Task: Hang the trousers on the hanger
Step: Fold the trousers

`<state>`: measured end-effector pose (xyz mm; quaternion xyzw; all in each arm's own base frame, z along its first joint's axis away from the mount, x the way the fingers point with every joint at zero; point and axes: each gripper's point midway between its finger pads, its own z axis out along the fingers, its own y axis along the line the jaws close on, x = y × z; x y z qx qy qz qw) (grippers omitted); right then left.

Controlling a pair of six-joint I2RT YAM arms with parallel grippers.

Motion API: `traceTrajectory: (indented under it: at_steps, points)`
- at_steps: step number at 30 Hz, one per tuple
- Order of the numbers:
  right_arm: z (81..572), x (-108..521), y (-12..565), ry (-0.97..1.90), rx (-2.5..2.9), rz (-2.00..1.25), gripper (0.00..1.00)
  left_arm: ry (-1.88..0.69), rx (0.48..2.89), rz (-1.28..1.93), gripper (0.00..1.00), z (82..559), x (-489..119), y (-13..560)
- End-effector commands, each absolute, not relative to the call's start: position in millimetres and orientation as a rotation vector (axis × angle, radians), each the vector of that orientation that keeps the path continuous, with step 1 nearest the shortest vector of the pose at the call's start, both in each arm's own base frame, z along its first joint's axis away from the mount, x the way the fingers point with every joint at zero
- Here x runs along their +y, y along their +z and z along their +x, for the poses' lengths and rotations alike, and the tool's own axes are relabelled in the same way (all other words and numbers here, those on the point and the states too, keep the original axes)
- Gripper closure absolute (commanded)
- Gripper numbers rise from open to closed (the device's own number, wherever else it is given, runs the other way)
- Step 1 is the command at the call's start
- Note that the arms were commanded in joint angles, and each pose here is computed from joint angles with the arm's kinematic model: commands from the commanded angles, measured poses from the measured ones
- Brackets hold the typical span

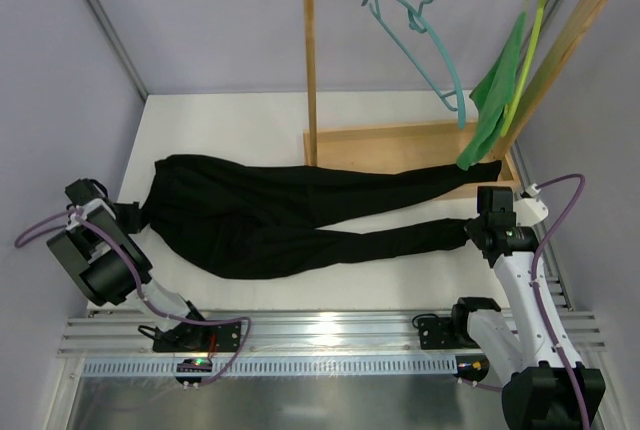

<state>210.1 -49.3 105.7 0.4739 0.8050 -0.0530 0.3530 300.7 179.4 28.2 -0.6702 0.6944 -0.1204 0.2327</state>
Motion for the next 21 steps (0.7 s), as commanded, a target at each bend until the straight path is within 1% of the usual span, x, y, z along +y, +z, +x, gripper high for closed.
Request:
traceTrajectory:
  at_steps: [1,5,6,9,11,12,13,14,16,18,20,21]
  points:
    - [214.6,-61.3,123.6,-0.182,2.007,1.226,0.96,-0.281,1.923,-1.858,1.0,301.3,190.9,50.1]
    - [214.3,-77.3,143.3,-0.266,1.928,1.234,0.97,-0.142,1.887,-1.897,1.0,280.4,195.8,81.1]
    - [215.8,-81.9,145.8,-0.284,1.897,1.242,0.96,-0.124,1.856,-1.863,1.0,277.8,196.8,97.9]
    - [221.2,-98.9,139.4,-0.306,1.839,1.276,0.96,-0.051,1.873,-1.859,1.0,261.3,193.5,105.7]
    - [234.1,-103.1,134.0,-0.217,1.816,1.278,0.94,-0.032,1.911,-1.857,1.0,249.3,186.0,100.4]
    - [238.9,-102.9,132.0,-0.181,1.817,1.264,0.91,-0.027,1.928,-1.86,1.0,245.7,183.3,95.5]
    - [246.5,-101.4,131.2,-0.142,1.824,1.22,0.67,-0.032,1.953,-1.853,1.0,243.4,180.0,90.6]
    - [249.4,-95.2,128.8,-0.087,1.859,1.203,0.57,-0.042,1.974,-1.857,1.0,241.1,176.0,85.0]
    - [241.7,-97.6,132.4,-0.115,1.926,1.22,0.46,-0.086,2.01,-1.867,1.0,237.4,164.8,73.2]
    - [249.1,-81.9,144.2,-0.011,1.97,1.136,0.41,-0.112,2.021,-1.871,1.0,234.6,157.9,64.3]
    - [255.6,-65.5,159.7,0.094,1.998,1.043,0.4,-0.134,2.01,-1.857,1.0,235.1,155.0,64.3]
    - [259.6,-47.4,166.4,0.207,2.023,0.982,0.4,-0.136,2.003,-1.848,1.0,235.7,155.2,63.7]
